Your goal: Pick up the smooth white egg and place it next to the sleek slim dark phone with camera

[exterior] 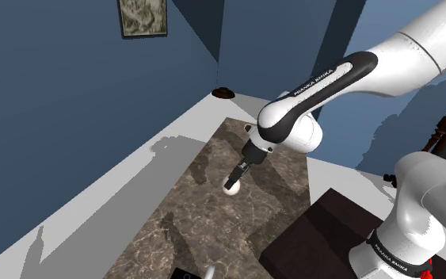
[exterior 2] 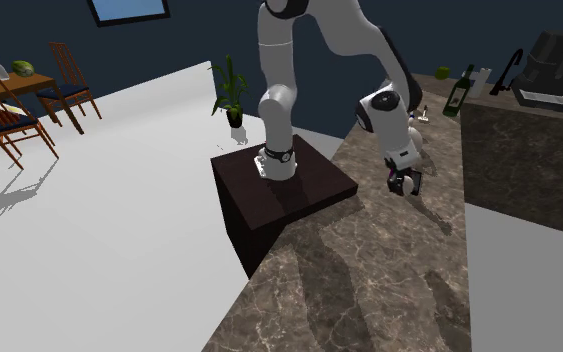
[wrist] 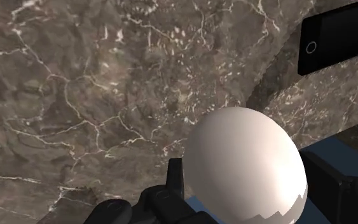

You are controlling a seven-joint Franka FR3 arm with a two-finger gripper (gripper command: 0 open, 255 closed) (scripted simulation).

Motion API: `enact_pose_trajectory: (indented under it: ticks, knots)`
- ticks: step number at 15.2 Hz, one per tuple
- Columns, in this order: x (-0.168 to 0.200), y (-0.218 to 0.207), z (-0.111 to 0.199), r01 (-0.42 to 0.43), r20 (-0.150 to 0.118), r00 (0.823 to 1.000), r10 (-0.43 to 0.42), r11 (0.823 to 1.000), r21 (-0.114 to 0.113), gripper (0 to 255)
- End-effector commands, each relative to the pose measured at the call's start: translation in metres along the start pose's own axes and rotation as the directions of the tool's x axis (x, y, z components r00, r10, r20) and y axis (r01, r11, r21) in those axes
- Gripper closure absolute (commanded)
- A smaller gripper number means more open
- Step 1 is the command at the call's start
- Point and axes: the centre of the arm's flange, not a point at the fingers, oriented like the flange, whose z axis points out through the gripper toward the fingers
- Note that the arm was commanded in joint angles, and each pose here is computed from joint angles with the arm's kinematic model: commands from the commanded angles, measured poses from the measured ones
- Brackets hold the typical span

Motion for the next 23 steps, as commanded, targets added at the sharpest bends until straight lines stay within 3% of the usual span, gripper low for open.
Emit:
enact_pose_trajectory:
  ticks: [1,23]
  knots:
    - [0.01,-0.018,0.013,-0.002,0.0,1.0,0.002,1.0,0.0,255]
    - [0.132,-0.242,0.142,-0.002,0.0,1.0,0.002,1.0,0.0,255]
